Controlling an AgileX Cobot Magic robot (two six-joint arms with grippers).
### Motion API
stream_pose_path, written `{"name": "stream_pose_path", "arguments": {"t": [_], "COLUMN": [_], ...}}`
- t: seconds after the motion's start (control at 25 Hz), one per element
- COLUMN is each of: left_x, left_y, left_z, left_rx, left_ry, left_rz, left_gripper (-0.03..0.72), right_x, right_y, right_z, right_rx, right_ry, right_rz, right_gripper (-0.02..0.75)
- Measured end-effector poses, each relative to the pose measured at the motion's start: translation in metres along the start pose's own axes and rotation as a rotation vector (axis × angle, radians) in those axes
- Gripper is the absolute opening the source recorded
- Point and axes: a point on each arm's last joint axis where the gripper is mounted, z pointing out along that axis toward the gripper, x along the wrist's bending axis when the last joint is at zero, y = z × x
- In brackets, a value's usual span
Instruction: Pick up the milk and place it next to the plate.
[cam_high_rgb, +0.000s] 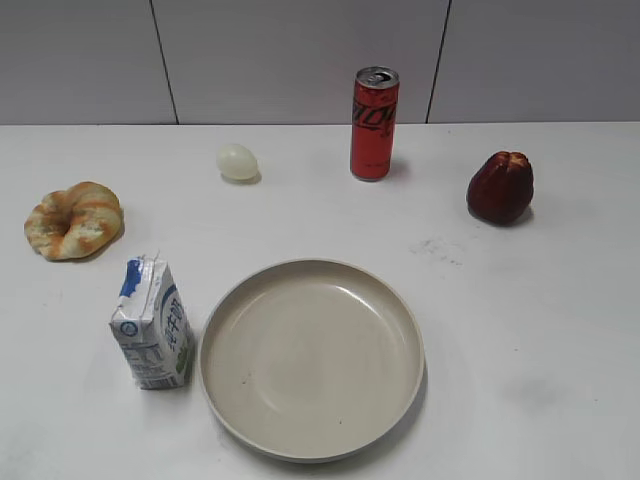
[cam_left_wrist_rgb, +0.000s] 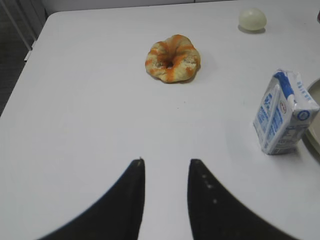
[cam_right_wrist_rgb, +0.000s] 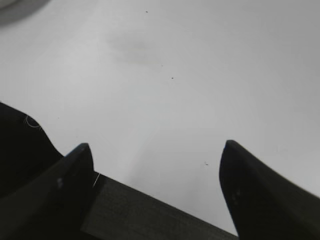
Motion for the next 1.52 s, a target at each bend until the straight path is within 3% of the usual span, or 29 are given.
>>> {"name": "stream_pose_path", "arguments": {"t": [0.2, 0.44, 0.76, 0.88, 1.2, 1.32, 1.52], "left_x": [0.000, 0.000, 0.000, 0.000, 0.000, 0.000, 0.000], "left_y": [0.000, 0.000, 0.000, 0.000, 0.000, 0.000, 0.000], "left_z": [0.000, 0.000, 0.000, 0.000, 0.000, 0.000, 0.000], "left_rx": [0.000, 0.000, 0.000, 0.000, 0.000, 0.000, 0.000], "left_ry": [0.000, 0.000, 0.000, 0.000, 0.000, 0.000, 0.000], "left_rz": [0.000, 0.000, 0.000, 0.000, 0.000, 0.000, 0.000], "left_gripper": [0.230, 0.230, 0.230, 0.230, 0.230, 0.230, 0.230], "right_x": [0.005, 0.006, 0.006, 0.005, 0.002, 0.004, 0.004], "right_y": [-0.035, -0.047, -0.049, -0.055, -0.086, -0.090, -0.091], "right_z": [-0.006, -0.021, -0.024, -0.031, -0.057, -0.060, -0.060], "right_rx": [-0.107, -0.255, -0.282, -0.345, -0.608, -0.638, -0.640], "right_ry": [0.026, 0.029, 0.027, 0.013, -0.195, -0.253, -0.265], "right_rz": [-0.018, -0.024, -0.024, -0.003, 0.189, 0.236, 0.249], "right_gripper": [0.591, 0.591, 0.591, 0.591, 0.591, 0.591, 0.591]}}
